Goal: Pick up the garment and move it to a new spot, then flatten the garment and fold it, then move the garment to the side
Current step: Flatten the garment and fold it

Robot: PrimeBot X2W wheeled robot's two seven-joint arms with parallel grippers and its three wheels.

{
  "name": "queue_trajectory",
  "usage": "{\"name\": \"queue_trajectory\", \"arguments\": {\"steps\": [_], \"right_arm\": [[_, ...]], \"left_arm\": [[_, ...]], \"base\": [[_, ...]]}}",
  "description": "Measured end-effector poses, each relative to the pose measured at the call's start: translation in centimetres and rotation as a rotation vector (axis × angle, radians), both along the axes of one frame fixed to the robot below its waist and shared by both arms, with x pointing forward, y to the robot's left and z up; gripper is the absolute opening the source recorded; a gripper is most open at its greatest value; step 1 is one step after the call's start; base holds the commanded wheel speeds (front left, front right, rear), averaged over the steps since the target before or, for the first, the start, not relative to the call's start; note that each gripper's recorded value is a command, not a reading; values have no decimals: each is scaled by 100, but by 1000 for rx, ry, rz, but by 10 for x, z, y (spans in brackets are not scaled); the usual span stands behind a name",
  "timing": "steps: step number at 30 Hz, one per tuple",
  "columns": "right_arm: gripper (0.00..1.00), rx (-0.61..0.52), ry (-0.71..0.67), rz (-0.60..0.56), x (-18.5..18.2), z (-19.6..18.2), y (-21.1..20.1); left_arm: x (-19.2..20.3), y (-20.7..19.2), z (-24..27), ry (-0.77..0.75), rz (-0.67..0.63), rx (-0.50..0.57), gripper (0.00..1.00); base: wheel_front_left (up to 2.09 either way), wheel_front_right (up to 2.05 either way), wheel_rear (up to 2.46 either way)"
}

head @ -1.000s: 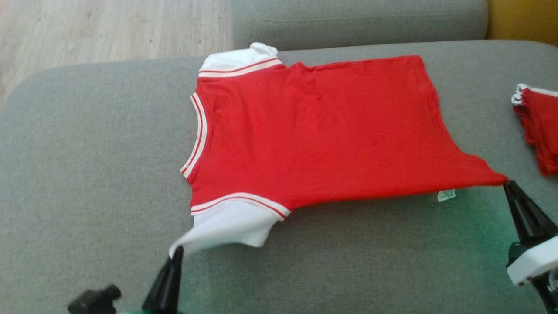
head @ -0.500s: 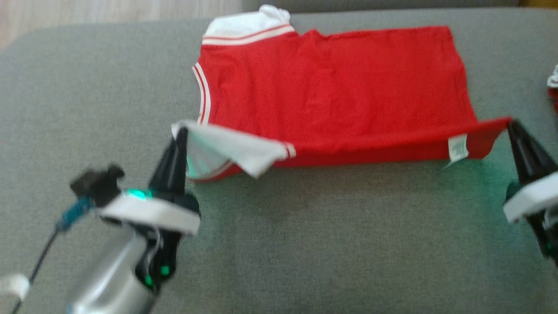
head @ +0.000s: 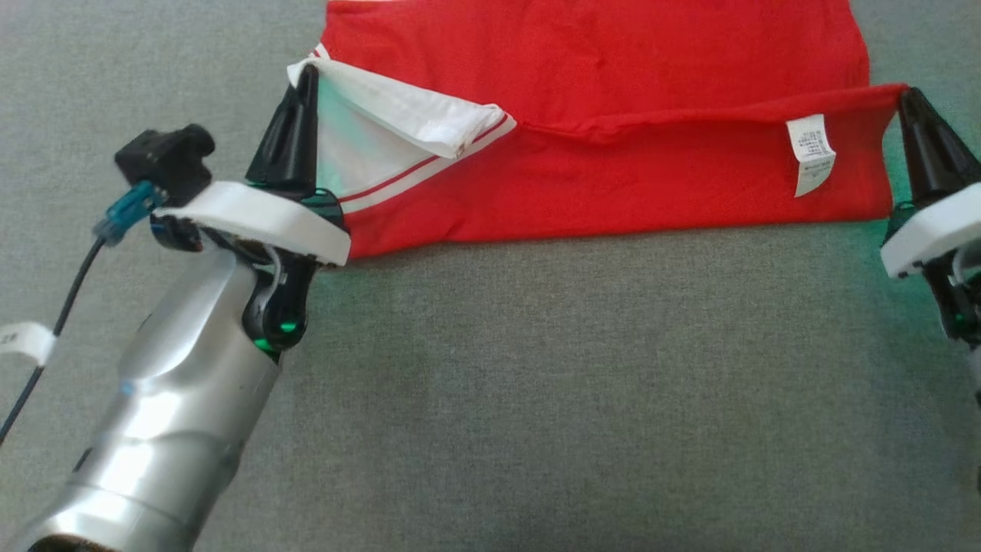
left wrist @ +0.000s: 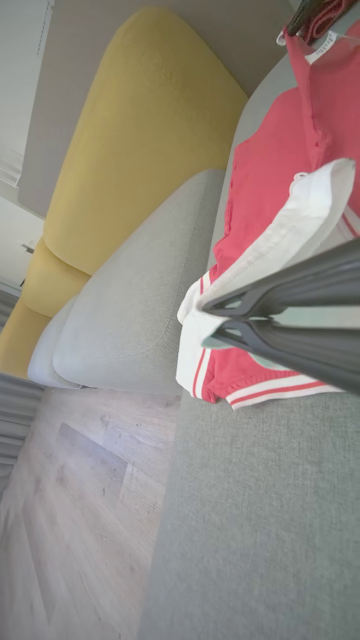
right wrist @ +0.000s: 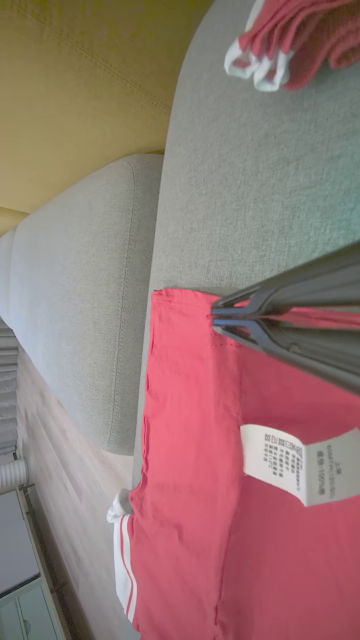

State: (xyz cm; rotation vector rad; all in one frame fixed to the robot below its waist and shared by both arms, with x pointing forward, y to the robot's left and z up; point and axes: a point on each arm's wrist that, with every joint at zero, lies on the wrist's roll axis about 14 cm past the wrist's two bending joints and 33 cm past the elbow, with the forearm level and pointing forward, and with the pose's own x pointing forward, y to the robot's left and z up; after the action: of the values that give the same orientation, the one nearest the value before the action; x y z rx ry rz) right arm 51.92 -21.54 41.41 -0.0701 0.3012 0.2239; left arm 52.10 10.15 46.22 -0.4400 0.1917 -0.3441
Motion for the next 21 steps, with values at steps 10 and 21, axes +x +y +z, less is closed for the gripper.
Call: {"name": "queue_trajectory", "arguments": {"steps": [10, 21], "right_arm": [[100, 25, -15, -40, -1, -5, 0], [100, 65, 30, -75, -32, -22, -1]], "left_arm": [[-9, 5, -18, -14, 48, 147, 100], [-85, 26, -100, 190, 122, 400, 100]], "base": [[0, 0, 0], [0, 0, 0]]}}
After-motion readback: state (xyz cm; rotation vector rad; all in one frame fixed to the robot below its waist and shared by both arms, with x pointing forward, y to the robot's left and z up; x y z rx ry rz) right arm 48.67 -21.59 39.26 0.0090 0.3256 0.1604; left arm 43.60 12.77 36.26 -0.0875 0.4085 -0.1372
